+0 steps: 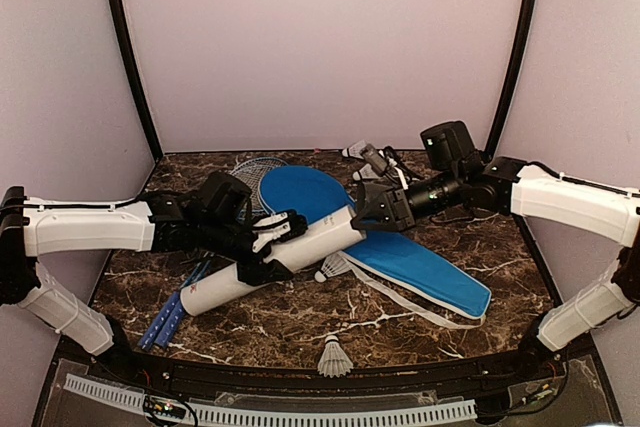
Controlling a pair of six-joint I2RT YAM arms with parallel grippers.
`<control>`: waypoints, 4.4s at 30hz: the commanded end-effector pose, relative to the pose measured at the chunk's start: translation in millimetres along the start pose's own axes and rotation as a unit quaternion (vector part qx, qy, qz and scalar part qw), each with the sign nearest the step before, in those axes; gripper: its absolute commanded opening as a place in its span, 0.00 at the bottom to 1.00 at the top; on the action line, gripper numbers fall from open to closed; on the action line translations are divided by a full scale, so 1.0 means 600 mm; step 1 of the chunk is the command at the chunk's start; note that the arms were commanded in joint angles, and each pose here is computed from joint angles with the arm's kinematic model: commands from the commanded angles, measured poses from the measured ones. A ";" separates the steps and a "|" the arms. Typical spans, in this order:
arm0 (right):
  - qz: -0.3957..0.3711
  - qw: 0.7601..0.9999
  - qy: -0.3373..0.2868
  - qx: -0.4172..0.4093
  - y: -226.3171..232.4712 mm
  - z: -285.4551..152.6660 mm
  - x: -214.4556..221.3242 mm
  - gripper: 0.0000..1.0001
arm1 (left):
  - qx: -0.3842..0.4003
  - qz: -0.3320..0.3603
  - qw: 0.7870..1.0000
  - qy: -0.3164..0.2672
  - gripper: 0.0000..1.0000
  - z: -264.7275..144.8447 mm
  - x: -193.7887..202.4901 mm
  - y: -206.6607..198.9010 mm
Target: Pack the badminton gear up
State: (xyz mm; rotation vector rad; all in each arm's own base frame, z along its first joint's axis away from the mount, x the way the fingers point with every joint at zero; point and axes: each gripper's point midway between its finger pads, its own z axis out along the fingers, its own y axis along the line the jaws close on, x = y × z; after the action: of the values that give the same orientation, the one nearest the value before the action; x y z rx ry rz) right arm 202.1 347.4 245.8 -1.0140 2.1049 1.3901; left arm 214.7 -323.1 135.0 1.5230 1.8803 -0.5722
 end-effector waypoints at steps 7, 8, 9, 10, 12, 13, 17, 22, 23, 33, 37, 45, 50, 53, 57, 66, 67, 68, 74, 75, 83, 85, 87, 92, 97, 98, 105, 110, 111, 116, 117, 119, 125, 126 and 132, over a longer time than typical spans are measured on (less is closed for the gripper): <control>-0.002 1.000 -0.021 -0.022 0.011 -0.034 -0.006 0.05 | -0.008 0.012 1.000 -0.008 0.58 -0.011 -0.015 0.002; -0.001 1.000 -0.021 -0.023 0.011 -0.035 -0.006 0.05 | -0.007 0.012 1.000 -0.008 0.58 -0.010 -0.015 0.001; 0.000 1.000 -0.022 -0.023 0.010 -0.036 -0.006 0.05 | -0.007 0.013 1.000 -0.008 0.58 -0.010 -0.015 0.001; 0.001 0.999 -0.021 -0.024 0.010 -0.036 -0.005 0.06 | -0.007 0.013 1.000 -0.008 0.58 -0.010 -0.014 0.000; 0.003 0.999 -0.019 -0.026 0.009 -0.036 -0.003 0.06 | -0.007 0.014 1.000 -0.008 0.58 -0.011 -0.015 0.000; 0.003 0.999 -0.019 -0.026 0.008 -0.036 -0.003 0.06 | -0.007 0.014 1.000 -0.008 0.58 -0.010 -0.015 0.000; 0.009 0.999 -0.016 -0.027 0.002 -0.036 0.002 0.07 | -0.008 0.015 1.000 -0.007 0.58 -0.010 -0.014 -0.001; 0.013 0.999 -0.012 -0.038 0.001 -0.030 0.005 0.15 | -0.008 0.017 1.000 -0.007 0.58 -0.010 -0.014 -0.002; 0.014 0.999 -0.011 -0.043 0.002 -0.029 0.005 0.16 | -0.007 0.017 1.000 -0.007 0.58 -0.010 -0.014 -0.002; 0.014 0.998 -0.007 -0.063 0.003 -0.010 0.006 0.24 | -0.008 0.018 1.000 -0.005 0.58 -0.009 -0.014 -0.002; 0.013 0.998 -0.003 -0.067 0.003 -0.005 0.007 0.21 | -0.006 0.018 1.000 -0.004 0.58 -0.007 -0.013 -0.003; 0.011 0.998 -0.004 -0.069 0.004 -0.006 0.009 0.11 | -0.005 0.018 1.000 -0.003 0.58 -0.006 -0.012 -0.004; 0.010 0.997 -0.003 -0.076 0.008 -0.005 0.012 0.12 | -0.004 0.018 1.000 -0.002 0.58 -0.005 -0.012 -0.004; 0.009 0.997 -0.002 -0.080 0.011 -0.004 0.014 0.12 | -0.003 0.018 1.000 0.000 0.58 -0.003 -0.010 -0.005; 0.009 0.997 -0.001 -0.082 0.011 -0.002 0.015 0.12 | -0.003 0.018 1.000 0.000 0.58 -0.002 -0.011 -0.005; 0.011 0.997 0.004 -0.077 0.006 0.004 0.020 0.13 | -0.002 0.018 1.000 0.002 0.58 -0.001 -0.009 -0.006; 0.010 0.997 0.003 -0.075 0.005 0.004 0.020 0.11 | -0.002 0.018 1.000 0.003 0.58 -0.001 -0.008 -0.006; 0.008 0.997 0.001 -0.073 0.005 0.003 0.018 0.09 | -0.003 0.018 1.000 0.003 0.58 0.000 -0.008 -0.006; 0.001 0.998 -0.010 -0.069 0.004 -0.005 0.011 0.00 | -0.004 0.019 1.000 0.006 0.58 0.001 -0.005 -0.005; 0.002 0.998 -0.011 -0.068 0.002 -0.007 0.010 0.00 | -0.004 0.019 1.000 0.006 0.58 0.001 -0.005 -0.005; -0.003 0.998 -0.020 -0.064 -0.003 -0.035 0.003 0.00 | -0.005 0.019 1.000 0.010 0.58 0.004 -0.002 -0.005; -0.002 0.998 -0.023 -0.060 -0.008 -0.042 0.004 0.00 | -0.005 0.019 1.000 0.011 0.58 0.005 -0.001 -0.004; 0.000 0.998 -0.026 -0.056 -0.012 -0.048 0.004 0.00 | -0.005 0.020 1.000 0.010 0.58 0.005 -0.002 -0.004; 0.003 0.998 -0.034 -0.049 -0.020 -0.061 0.005 0.00 | -0.004 0.019 1.000 0.012 0.58 0.007 0.000 -0.004; 0.008 0.999 -0.034 -0.039 -0.030 -0.069 0.011 0.00 | -0.004 0.019 1.000 0.013 0.58 0.007 0.001 -0.004; 0.010 0.999 -0.034 -0.036 -0.032 -0.071 0.012 0.00 | -0.004 0.019 1.000 0.014 0.58 0.007 0.002 -0.005; 0.014 0.999 -0.041 -0.026 -0.041 -0.084 0.015 0.00 | -0.006 0.020 1.000 0.015 0.58 0.007 0.002 -0.004; 0.030 0.999 -0.037 0.002 -0.052 -0.085 0.022 0.00 | -0.056 0.009 0.998 0.014 0.57 -0.003 -0.003 0.025; 0.036 0.998 -0.032 0.030 -0.064 -0.083 0.029 0.00 | -0.081 0.006 0.997 0.018 0.57 -0.007 0.000 0.039; 0.063 0.989 0.048 0.124 -0.086 -0.040 0.101 0.00 | -0.148 -0.020 0.989 0.005 0.57 -0.043 -0.005 0.092; 0.068 0.986 0.063 0.137 -0.086 -0.030 0.119 0.00 | -0.154 -0.025 0.988 -0.002 0.57 -0.050 -0.009 0.099; 0.084 0.979 0.087 0.161 -0.089 -0.013 0.152 0.00 | -0.166 -0.032 0.986 -0.014 0.57 -0.065 -0.016 0.111; 0.108 0.948 0.149 0.260 -0.107 0.010 0.240 0.00 | -0.197 -0.043 0.979 -0.033 0.58 -0.115 -0.039 0.130; 0.111 0.941 0.158 0.278 -0.111 0.011 0.253 0.00 | -0.200 -0.044 0.978 -0.036 0.58 -0.121 -0.040 0.130; 0.109 0.912 0.218 0.330 -0.117 0.026 0.318 0.00 | -0.221 -0.027 0.973 -0.059 0.58 -0.140 -0.032 0.124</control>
State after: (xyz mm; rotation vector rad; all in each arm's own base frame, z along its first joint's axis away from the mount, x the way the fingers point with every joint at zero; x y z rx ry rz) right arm 135.4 292.1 87.7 -0.9151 2.7280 0.6404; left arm 273.1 -268.4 195.1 1.1728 1.8824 -0.2492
